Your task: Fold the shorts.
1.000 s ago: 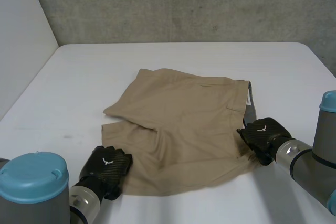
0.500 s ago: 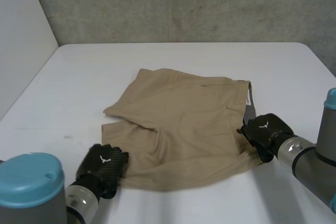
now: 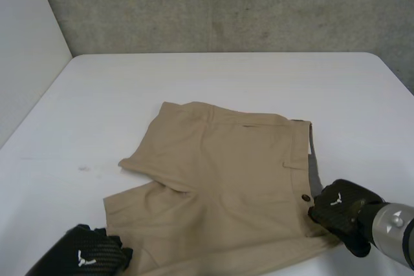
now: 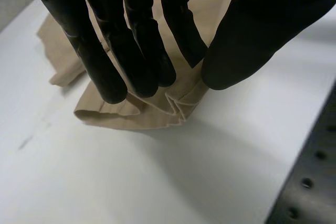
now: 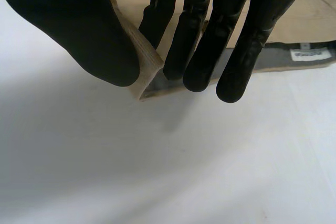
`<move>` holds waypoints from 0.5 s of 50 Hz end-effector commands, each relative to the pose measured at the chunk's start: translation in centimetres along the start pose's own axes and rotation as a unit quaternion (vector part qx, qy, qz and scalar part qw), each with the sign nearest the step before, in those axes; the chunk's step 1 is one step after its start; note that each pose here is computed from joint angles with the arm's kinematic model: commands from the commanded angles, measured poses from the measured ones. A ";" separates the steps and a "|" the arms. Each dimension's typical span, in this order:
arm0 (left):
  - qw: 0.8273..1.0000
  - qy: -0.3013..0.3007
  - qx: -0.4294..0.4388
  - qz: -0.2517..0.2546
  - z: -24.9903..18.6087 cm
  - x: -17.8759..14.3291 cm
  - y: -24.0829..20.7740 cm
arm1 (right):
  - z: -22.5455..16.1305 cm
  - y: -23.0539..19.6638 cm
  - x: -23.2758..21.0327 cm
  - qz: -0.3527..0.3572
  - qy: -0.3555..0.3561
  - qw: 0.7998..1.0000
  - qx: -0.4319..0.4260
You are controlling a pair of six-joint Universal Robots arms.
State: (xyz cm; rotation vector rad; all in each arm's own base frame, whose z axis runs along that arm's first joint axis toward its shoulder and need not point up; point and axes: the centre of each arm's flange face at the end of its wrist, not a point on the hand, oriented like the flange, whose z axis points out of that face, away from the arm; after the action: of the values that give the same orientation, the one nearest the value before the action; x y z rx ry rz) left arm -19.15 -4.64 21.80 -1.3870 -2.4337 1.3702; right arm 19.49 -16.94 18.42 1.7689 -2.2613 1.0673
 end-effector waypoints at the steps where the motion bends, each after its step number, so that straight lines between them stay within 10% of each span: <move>1: 0.999 -0.022 0.044 -0.013 3.7 -1.4 -2.9 | 0.2 -1.2 1.7 0.012 0.026 0.999 0.046; 25: 0.970 -0.174 0.169 -0.035 28.4 -9.6 -14.0 | 11.9 -6.3 12.8 0.124 0.251 0.947 0.160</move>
State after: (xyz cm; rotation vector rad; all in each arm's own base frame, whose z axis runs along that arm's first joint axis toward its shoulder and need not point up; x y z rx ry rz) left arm -32.32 -29.09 20.02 -1.0775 -2.2600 1.9485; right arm 23.49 -31.22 19.30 1.2069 -2.2120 1.6657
